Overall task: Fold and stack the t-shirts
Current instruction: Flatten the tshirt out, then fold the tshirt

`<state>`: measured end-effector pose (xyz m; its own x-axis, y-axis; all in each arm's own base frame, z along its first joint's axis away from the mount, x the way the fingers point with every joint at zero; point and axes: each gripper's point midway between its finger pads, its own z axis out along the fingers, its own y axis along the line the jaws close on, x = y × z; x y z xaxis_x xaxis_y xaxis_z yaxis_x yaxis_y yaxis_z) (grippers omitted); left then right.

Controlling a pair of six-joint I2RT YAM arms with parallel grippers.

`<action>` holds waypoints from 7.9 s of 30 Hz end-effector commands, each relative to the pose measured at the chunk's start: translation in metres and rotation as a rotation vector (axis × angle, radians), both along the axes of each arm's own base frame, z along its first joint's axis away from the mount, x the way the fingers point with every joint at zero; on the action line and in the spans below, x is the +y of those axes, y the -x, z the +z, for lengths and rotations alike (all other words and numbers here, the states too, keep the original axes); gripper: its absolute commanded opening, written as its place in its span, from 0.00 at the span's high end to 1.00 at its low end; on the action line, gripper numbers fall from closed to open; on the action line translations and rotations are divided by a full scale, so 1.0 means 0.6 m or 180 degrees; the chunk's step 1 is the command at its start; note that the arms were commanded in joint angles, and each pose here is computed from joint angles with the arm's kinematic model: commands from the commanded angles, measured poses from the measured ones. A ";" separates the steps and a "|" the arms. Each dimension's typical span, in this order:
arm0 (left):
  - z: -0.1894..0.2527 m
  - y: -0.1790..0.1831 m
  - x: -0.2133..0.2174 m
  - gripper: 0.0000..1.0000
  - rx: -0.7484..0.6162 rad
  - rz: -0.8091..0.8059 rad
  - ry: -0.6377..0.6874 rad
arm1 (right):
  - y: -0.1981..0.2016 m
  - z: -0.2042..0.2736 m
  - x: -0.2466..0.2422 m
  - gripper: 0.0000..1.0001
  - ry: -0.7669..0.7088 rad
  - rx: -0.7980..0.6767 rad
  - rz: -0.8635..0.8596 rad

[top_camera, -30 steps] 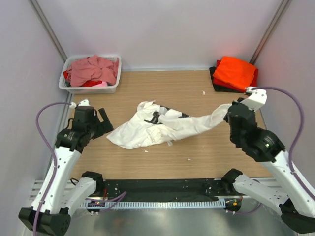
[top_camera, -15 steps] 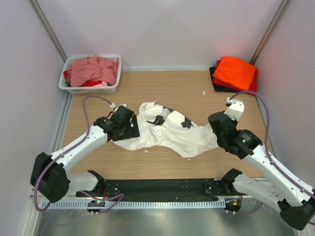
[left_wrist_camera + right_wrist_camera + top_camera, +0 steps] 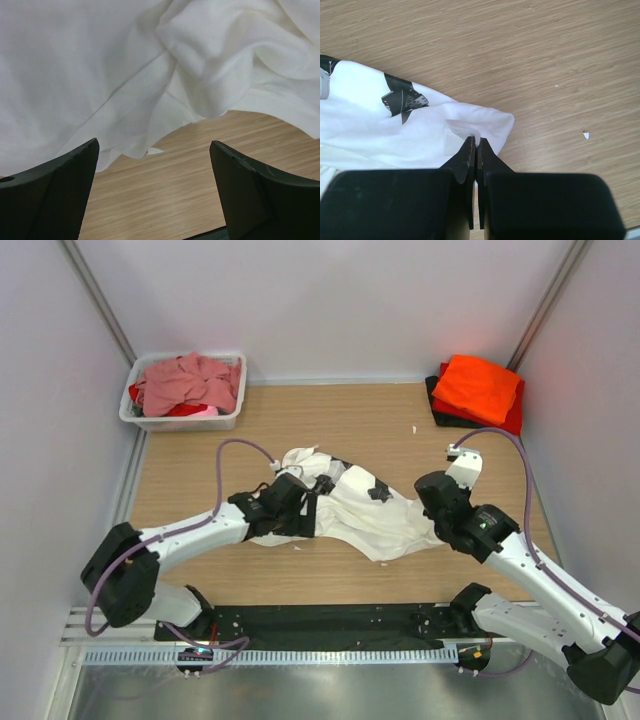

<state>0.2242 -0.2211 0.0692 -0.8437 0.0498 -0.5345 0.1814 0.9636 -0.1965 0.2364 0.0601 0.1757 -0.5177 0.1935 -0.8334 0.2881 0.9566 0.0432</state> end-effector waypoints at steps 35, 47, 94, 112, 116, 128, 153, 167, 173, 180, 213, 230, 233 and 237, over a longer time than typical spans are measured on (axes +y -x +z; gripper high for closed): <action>0.377 -0.068 0.007 1.00 -0.1625 -0.0032 -0.0141 | -0.016 0.180 -0.013 0.99 -0.0261 -0.0779 -0.0053; 0.693 0.045 0.200 1.00 -0.2766 0.0252 0.0545 | 0.082 0.514 -0.104 0.99 -0.0842 -0.2127 -0.0049; 0.536 -0.253 0.147 1.00 -0.1745 0.0015 0.0004 | -0.373 0.418 0.117 0.99 0.0405 -0.1182 0.1532; 0.284 -0.326 0.263 0.00 -0.0352 0.1001 -0.0280 | -0.498 0.171 0.140 0.00 -0.0369 -0.0222 0.1488; 0.248 -0.274 0.261 0.00 -0.0325 0.1127 -0.0097 | -0.421 0.154 0.106 0.00 -0.0461 -0.0142 0.1164; 0.070 -0.210 0.211 0.05 0.0314 0.1444 0.0357 | -0.326 -0.100 0.062 0.00 -0.0379 0.1110 0.0671; -0.077 -0.205 0.342 0.10 0.0709 0.2645 -0.0029 | -0.543 -0.321 0.156 0.00 -0.0602 0.1642 0.1021; 0.068 -0.218 0.300 0.16 0.0031 0.2113 -0.0493 | -0.457 -0.184 0.047 0.00 0.0090 0.1468 0.0469; 0.073 -0.133 0.246 0.15 0.0204 0.1938 -0.0102 | -0.396 -0.034 0.048 0.00 -0.0093 0.0977 0.0475; 0.057 -0.019 0.268 0.15 0.0207 0.2223 0.0172 | -0.186 -0.031 0.075 0.00 -0.0638 0.0741 0.0420; -0.080 0.029 0.359 0.11 0.0441 0.3059 -0.0795 | 0.039 -0.099 0.126 0.00 -0.1256 0.0754 0.0633; -0.071 0.014 0.352 1.00 0.0265 0.2996 -0.0600 | 0.123 -0.182 0.111 0.01 -0.1401 0.1831 0.0623; -0.068 0.014 0.351 1.00 0.0213 0.2987 -0.0553 | 0.151 -0.186 0.146 0.01 -0.1391 0.1917 0.0718; -0.066 0.013 0.349 1.00 0.0203 0.2952 -0.0517 | 0.196 -0.197 0.137 0.03 -0.0977 0.2085 0.0597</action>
